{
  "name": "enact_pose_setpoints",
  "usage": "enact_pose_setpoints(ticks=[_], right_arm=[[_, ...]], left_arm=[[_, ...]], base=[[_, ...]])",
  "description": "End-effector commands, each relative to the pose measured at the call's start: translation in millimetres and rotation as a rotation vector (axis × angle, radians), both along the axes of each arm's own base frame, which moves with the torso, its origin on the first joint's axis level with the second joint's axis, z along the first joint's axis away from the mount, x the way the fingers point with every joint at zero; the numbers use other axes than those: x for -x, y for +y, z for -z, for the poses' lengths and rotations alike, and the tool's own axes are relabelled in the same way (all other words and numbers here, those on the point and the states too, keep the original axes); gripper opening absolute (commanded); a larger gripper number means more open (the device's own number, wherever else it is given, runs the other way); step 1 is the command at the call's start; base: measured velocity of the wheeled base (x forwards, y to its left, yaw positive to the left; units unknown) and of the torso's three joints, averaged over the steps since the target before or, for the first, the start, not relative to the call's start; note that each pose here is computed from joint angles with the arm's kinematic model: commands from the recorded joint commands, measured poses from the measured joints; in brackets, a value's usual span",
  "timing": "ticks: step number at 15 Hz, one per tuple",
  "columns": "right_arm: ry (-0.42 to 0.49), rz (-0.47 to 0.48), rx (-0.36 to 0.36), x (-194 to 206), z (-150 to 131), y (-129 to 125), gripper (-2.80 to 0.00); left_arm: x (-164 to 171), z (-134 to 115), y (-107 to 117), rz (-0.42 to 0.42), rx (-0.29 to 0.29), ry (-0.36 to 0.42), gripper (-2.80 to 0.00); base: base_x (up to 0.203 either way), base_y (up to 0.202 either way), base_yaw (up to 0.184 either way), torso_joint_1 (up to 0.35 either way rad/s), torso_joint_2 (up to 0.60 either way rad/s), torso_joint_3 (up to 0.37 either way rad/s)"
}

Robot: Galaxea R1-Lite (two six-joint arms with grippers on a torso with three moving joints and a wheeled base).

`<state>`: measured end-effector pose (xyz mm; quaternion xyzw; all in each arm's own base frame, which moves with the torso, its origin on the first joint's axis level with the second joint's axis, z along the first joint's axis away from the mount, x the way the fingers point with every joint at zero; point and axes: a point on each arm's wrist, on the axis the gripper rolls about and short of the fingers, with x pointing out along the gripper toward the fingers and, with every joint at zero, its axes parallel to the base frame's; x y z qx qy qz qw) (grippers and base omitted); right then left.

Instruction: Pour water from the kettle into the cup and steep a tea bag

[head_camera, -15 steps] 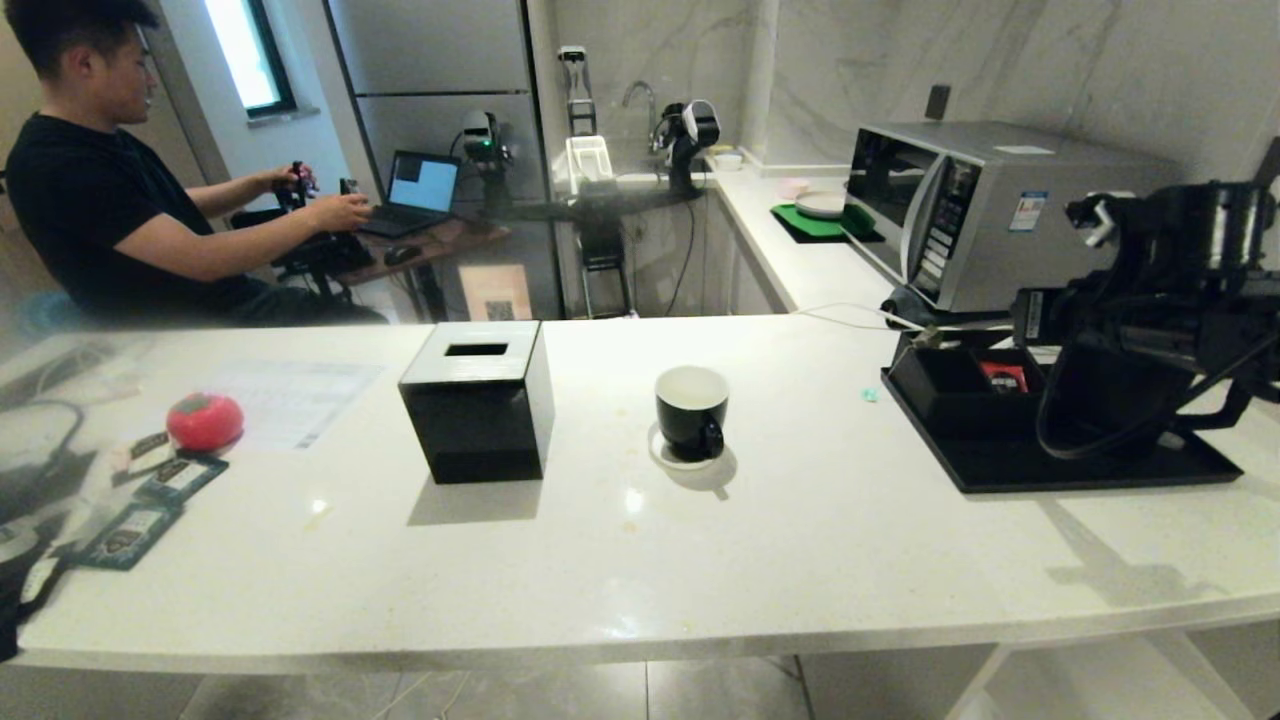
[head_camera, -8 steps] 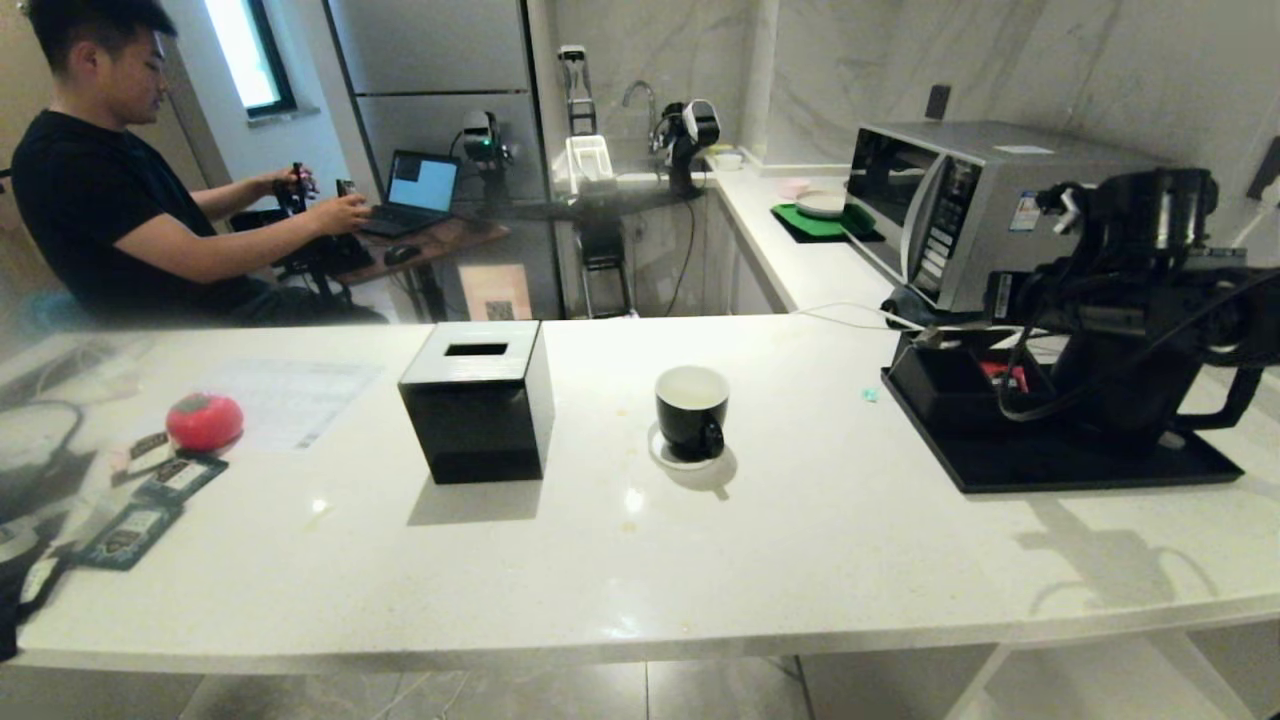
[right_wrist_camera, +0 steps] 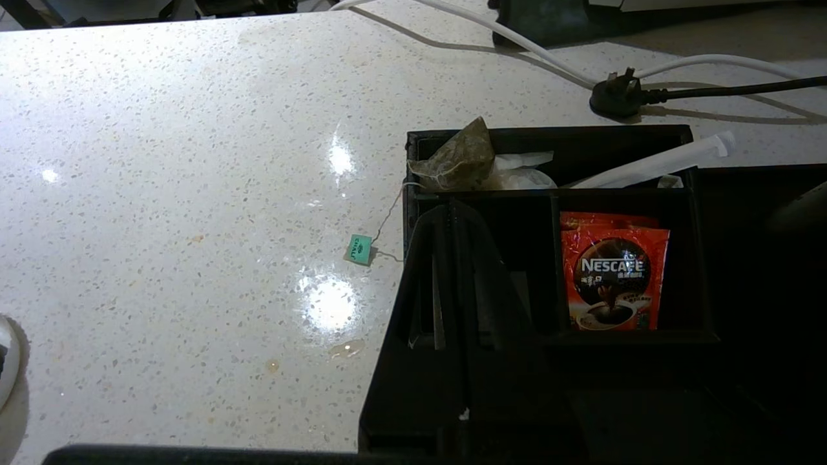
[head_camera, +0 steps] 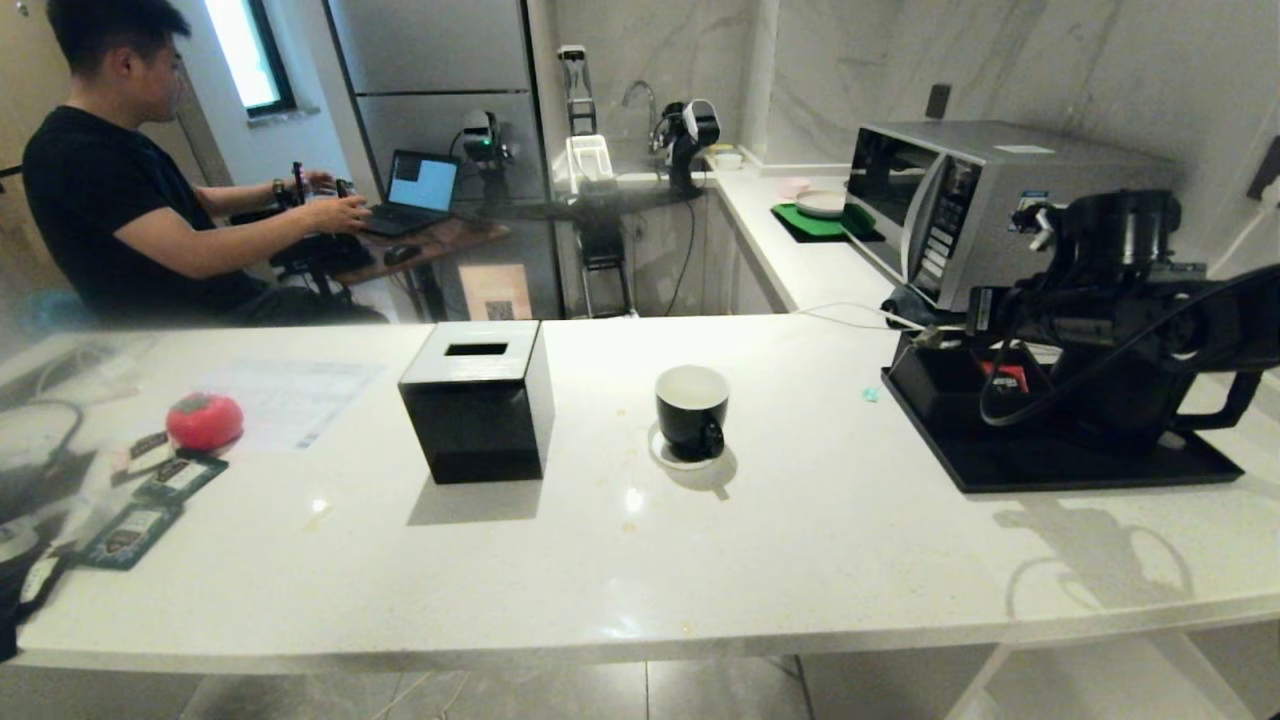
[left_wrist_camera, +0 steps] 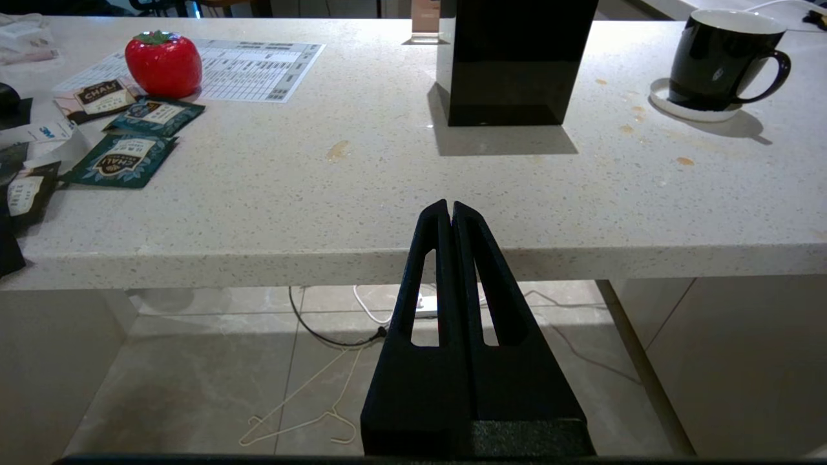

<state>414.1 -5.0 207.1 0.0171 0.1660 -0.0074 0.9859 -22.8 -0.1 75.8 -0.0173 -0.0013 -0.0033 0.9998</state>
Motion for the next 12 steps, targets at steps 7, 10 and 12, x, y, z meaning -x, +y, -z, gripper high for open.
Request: enact_pose_setpoints(ticks=[7,10,12], right_arm=[[-0.010,-0.003,0.007,-9.3,2.5,-0.1,0.00],[-0.010,-0.002,0.009,-11.0,4.8,-0.1,0.00],[-0.025,-0.002,0.009,-13.4,3.2,-0.2,0.00]], left_arm=[[0.0,0.0,0.0,0.001,0.001,0.000,-2.80],[0.0,0.0,0.0,0.001,0.001,0.000,-2.80],[0.0,0.0,0.0,0.001,0.001,0.000,-2.80]], base=[[0.000,0.000,0.000,0.000,0.00,0.000],[0.000,0.000,0.000,0.000,0.00,0.000],[0.000,0.000,0.000,0.000,0.00,0.000]])
